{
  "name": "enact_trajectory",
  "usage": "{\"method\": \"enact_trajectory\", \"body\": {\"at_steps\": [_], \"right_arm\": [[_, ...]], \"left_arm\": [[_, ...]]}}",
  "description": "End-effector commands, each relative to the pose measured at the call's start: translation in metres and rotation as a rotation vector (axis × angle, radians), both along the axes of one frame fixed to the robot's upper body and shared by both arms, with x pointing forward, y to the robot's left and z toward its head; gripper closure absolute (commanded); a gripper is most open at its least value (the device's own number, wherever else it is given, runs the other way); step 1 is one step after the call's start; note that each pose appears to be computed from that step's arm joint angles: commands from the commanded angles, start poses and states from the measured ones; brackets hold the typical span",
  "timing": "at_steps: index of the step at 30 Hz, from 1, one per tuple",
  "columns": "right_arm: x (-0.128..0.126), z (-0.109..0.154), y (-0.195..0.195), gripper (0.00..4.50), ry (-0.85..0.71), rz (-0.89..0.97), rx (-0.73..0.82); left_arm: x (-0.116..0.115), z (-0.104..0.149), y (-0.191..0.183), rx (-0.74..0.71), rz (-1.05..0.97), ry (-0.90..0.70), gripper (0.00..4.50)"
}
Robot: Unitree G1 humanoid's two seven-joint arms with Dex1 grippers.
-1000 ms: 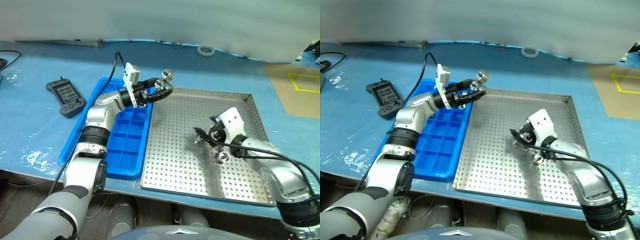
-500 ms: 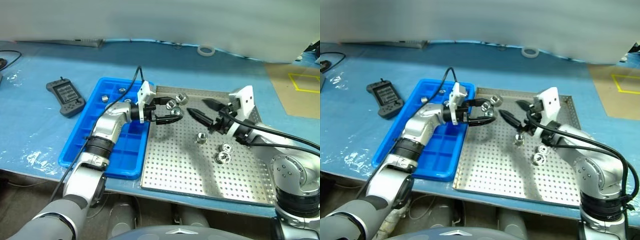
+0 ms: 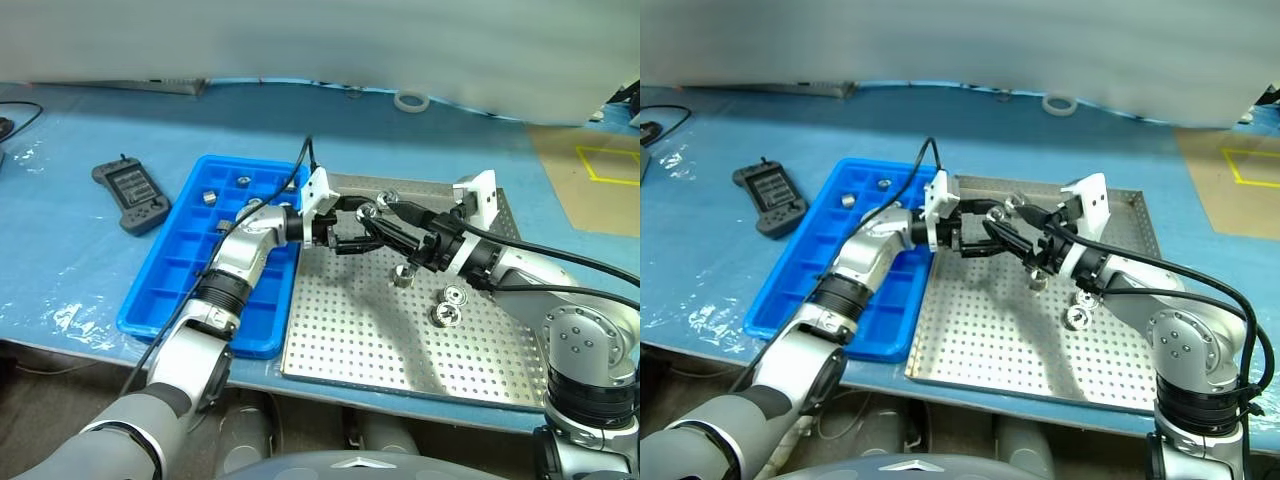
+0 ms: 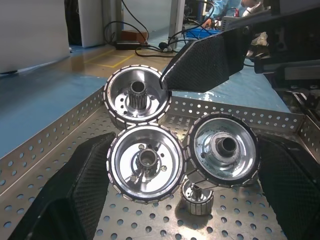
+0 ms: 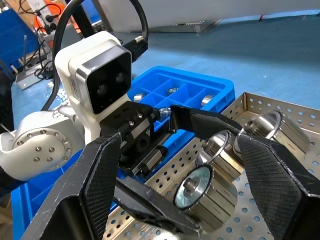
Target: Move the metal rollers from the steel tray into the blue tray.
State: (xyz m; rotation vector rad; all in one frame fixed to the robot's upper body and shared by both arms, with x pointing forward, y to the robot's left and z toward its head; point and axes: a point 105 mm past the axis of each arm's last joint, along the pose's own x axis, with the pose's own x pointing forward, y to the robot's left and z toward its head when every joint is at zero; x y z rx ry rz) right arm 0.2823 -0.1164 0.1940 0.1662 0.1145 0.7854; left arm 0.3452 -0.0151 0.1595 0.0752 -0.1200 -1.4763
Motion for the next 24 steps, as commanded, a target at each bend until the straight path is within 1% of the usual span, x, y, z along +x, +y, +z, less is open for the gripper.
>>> {"method": "enact_trajectory", "body": {"at_steps": [1,7,9,11,14,18,24], "right_arm": [[0.011,0.021,-0.015,0.56,-0.025,-0.096,0.159],[0.017,0.042,-0.022,0.56,-0.018,-0.141,0.328],[0.018,0.042,-0.025,0.56,-0.002,-0.152,0.338],[0.019,0.037,-0.027,0.56,0.021,-0.164,0.329],[0.020,0.020,-0.023,0.56,0.080,-0.168,0.295],[0.026,0.006,-0.027,0.56,0.113,-0.210,0.262],[0.030,0.004,-0.030,0.56,0.113,-0.232,0.259]], "left_arm": [[0.000,0.016,-0.002,-0.040,-0.006,-0.069,0.52],[0.003,0.018,0.000,-0.060,0.021,-0.069,0.52],[0.003,0.018,0.000,-0.061,0.019,-0.068,0.52],[0.002,0.018,0.000,-0.061,0.018,-0.069,0.52],[0.003,0.020,-0.002,-0.069,0.017,-0.068,0.52],[0.003,0.019,-0.001,-0.065,0.019,-0.066,0.52],[0.003,0.018,-0.001,-0.066,0.017,-0.062,0.52]]}}
